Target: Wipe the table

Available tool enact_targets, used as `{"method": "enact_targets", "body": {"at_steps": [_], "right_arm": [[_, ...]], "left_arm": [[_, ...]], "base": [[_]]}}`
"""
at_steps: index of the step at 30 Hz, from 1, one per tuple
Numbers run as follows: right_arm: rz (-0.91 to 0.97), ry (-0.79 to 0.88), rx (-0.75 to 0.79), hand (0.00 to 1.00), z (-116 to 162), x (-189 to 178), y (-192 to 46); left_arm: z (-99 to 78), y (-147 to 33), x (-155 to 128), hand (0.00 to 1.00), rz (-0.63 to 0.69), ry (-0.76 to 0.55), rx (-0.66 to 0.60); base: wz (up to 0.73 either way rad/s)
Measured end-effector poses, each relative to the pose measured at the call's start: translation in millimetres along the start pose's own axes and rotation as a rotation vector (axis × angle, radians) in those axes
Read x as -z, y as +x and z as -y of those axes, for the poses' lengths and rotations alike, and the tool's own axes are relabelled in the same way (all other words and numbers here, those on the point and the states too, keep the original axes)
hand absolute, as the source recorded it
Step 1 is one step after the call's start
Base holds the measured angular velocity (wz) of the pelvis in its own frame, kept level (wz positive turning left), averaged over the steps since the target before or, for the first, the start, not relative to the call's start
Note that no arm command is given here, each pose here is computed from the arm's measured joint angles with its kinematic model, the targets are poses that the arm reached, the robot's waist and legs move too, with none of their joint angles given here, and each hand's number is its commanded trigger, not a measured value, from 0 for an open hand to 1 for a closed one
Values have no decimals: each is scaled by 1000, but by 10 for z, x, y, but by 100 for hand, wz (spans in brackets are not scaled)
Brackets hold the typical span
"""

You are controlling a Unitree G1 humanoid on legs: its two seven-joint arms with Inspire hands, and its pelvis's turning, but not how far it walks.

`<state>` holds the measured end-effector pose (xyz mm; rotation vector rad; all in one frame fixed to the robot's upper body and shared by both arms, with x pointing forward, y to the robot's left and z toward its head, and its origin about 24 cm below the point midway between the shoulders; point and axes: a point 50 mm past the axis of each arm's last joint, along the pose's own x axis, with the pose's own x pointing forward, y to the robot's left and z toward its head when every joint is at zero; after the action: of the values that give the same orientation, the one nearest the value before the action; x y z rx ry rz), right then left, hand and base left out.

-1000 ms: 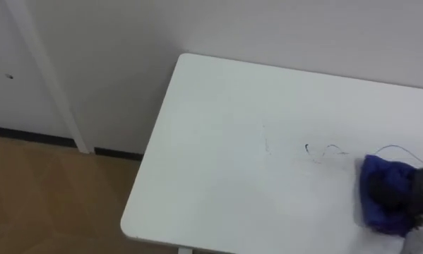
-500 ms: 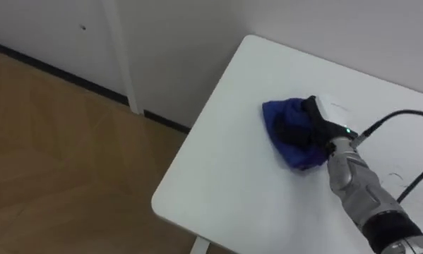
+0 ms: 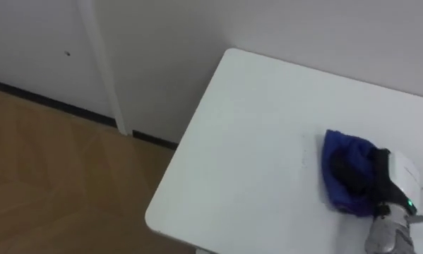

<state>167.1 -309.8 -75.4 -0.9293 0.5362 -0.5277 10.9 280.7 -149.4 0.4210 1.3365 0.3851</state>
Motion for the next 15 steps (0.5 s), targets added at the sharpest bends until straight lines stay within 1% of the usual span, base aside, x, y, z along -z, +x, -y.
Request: {"method": "enact_targets", "body": {"at_steps": [2, 4, 7, 10, 11, 12, 13, 15], "right_arm": [[-25, -7, 11, 100, 47, 86, -10], [-33, -6, 14, 100, 53, 85, -1], [-23, -19, -4, 100, 33, -87, 104], [7, -64, -23, 100, 28, -364, 228], [53, -101, -49, 100, 9, -552, 283], [123, -127, -79, 100, -16, -819, 340], [166, -141, -95, 100, -29, -979, 372], [358, -190, -120, 100, -48, -1613, 422]], "left_arm": [[0, 3, -34, 0, 11, -5, -2], [-1, 3, -39, 0, 13, -4, -4], [47, -2, -69, 0, 21, -6, 6], [141, -12, -54, 0, 3, 17, 39], [154, -12, -60, 0, -3, 24, 48], [159, -11, -66, 0, -7, 27, 52], [161, -11, -54, 0, -13, 31, 54], [175, 0, -111, 0, -5, 53, 65]], "base": [[-10], [-14], [-14], [-44], [-51], [-48], [-36], [-6]]}}
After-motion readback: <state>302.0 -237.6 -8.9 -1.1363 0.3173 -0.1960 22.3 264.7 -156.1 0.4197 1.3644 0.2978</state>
